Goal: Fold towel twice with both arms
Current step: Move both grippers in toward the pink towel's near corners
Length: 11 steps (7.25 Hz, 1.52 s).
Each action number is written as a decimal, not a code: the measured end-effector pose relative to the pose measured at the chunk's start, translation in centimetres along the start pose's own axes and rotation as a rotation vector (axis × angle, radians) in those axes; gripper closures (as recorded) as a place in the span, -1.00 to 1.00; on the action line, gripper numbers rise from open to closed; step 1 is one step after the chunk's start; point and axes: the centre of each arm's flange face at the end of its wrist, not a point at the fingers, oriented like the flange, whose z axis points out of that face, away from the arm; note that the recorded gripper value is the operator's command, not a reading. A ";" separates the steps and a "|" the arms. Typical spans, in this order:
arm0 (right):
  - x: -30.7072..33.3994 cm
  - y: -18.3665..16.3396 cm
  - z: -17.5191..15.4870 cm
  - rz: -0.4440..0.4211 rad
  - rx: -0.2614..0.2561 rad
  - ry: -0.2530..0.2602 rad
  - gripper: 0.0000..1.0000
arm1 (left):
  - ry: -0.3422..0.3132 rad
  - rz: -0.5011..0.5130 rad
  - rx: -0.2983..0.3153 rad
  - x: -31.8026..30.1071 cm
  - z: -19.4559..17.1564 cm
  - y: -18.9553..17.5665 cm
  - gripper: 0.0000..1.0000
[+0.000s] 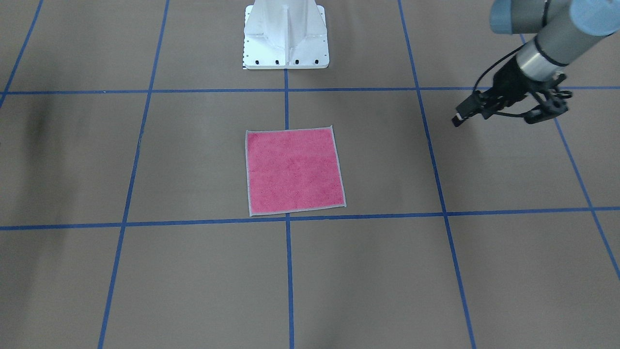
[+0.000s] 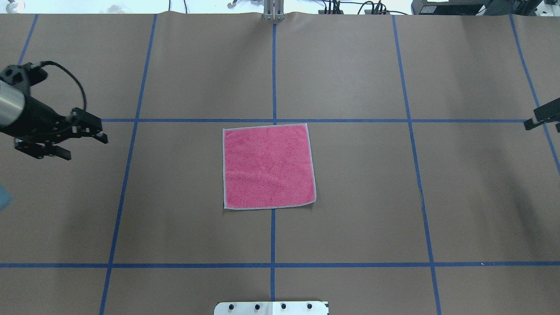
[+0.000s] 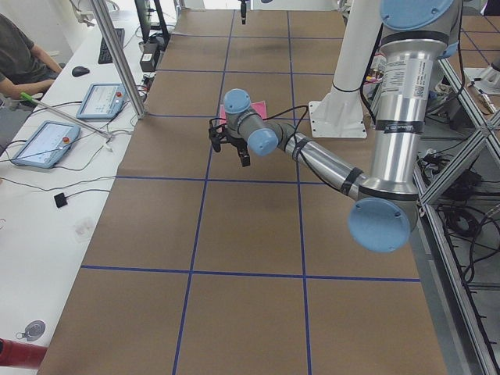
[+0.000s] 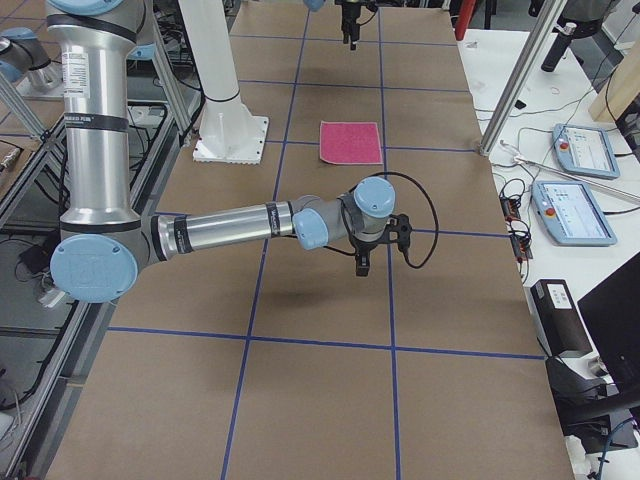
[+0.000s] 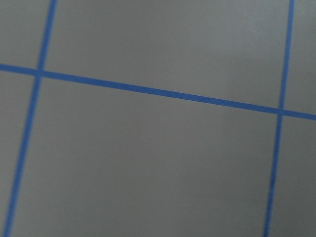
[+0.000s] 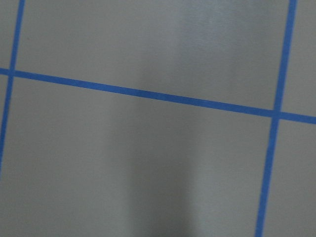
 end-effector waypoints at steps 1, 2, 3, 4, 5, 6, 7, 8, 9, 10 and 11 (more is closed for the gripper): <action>-4.5 0.9 2.9 0.082 0.015 -0.025 -1.00 | 0.008 -0.015 -0.005 3.6 2.0 2.4 -1.00; -9.4 2.5 6.5 0.162 0.034 -0.051 -1.00 | 0.017 -0.028 -0.012 5.9 3.1 4.1 -1.00; -14.2 4.3 9.8 0.228 0.047 -0.072 -1.00 | 0.017 -0.033 -0.008 7.1 4.1 5.2 -1.00; -18.6 6.0 12.4 0.285 0.061 -0.090 -1.00 | 0.013 -0.031 0.001 7.8 5.0 5.8 -1.00; -23.0 7.6 14.6 0.339 0.074 -0.111 -0.99 | 0.012 -0.033 0.006 8.5 5.6 6.2 -1.00; -26.9 9.1 16.1 0.395 0.074 -0.133 -0.97 | 0.009 -0.039 0.013 9.0 6.3 6.5 -1.00; -31.1 10.4 17.6 0.454 0.070 -0.147 -0.97 | 0.006 -0.041 0.020 9.4 6.9 6.8 -1.00; -35.5 11.6 18.8 0.506 0.076 -0.141 -0.97 | 0.003 -0.042 0.024 9.6 7.2 6.9 -1.00; -39.2 12.8 19.7 0.544 0.085 -0.122 -0.93 | 0.000 -0.044 0.026 9.6 7.4 6.9 -1.00; -41.5 13.8 20.4 0.567 0.092 -0.104 -0.85 | -0.004 -0.045 0.027 9.6 7.6 6.8 -1.00; -42.5 14.6 21.1 0.579 0.100 -0.094 -0.63 | -0.005 -0.046 0.027 9.6 7.7 6.8 -1.00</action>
